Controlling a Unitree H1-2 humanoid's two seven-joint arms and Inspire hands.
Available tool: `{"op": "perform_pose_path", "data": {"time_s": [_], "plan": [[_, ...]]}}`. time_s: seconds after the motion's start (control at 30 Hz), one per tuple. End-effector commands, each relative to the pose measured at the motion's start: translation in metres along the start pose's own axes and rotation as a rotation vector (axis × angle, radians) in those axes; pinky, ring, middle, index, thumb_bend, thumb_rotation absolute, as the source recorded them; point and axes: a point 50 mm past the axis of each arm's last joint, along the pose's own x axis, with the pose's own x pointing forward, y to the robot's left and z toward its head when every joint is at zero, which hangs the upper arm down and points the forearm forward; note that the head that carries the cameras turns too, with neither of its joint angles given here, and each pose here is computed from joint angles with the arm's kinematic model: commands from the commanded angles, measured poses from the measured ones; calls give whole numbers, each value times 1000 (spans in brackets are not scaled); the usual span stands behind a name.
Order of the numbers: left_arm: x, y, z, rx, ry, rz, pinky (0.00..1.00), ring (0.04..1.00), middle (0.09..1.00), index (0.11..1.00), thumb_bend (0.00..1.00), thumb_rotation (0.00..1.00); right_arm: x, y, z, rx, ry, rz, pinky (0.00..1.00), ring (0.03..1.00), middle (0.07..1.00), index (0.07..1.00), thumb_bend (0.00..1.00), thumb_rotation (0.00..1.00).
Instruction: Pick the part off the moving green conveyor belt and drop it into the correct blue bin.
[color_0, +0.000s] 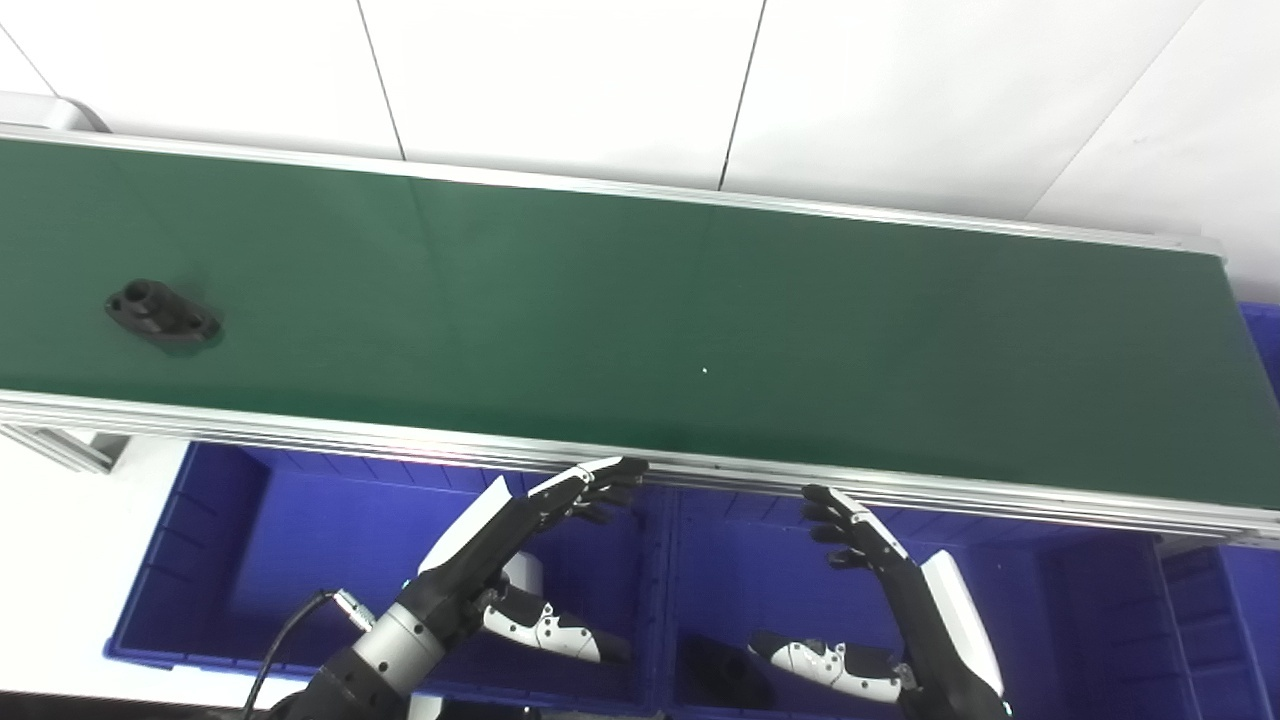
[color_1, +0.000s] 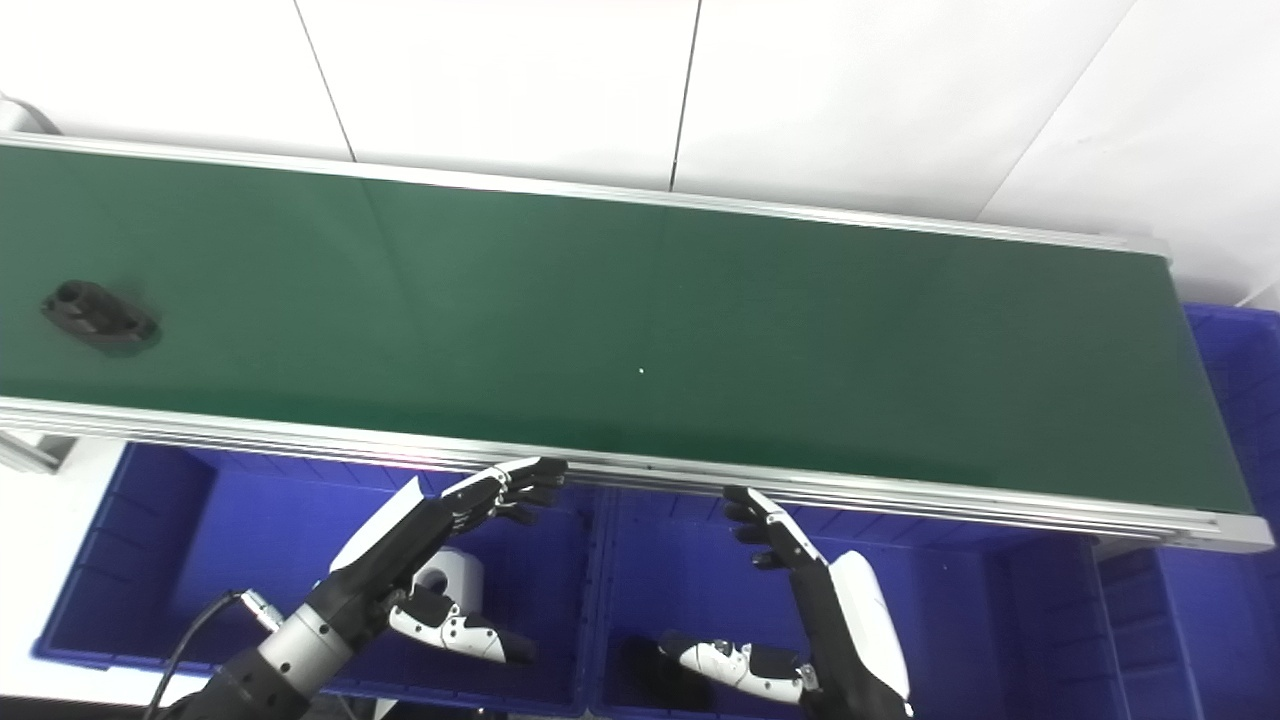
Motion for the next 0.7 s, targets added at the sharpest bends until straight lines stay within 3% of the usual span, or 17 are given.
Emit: {"op": "perform_pose_path", "data": {"time_s": [0.0,0.67], "plan": [[1,1,6,3,-49,20,754,818,860,867,728,212,-2,-4,9,7,-48,-18,703,782,818,856,788,204],[-4,11,3,19,-26,25,707,786,854,883,723,243,4,4,13,21,-45,6,743,814,840,875,801,232]]}}
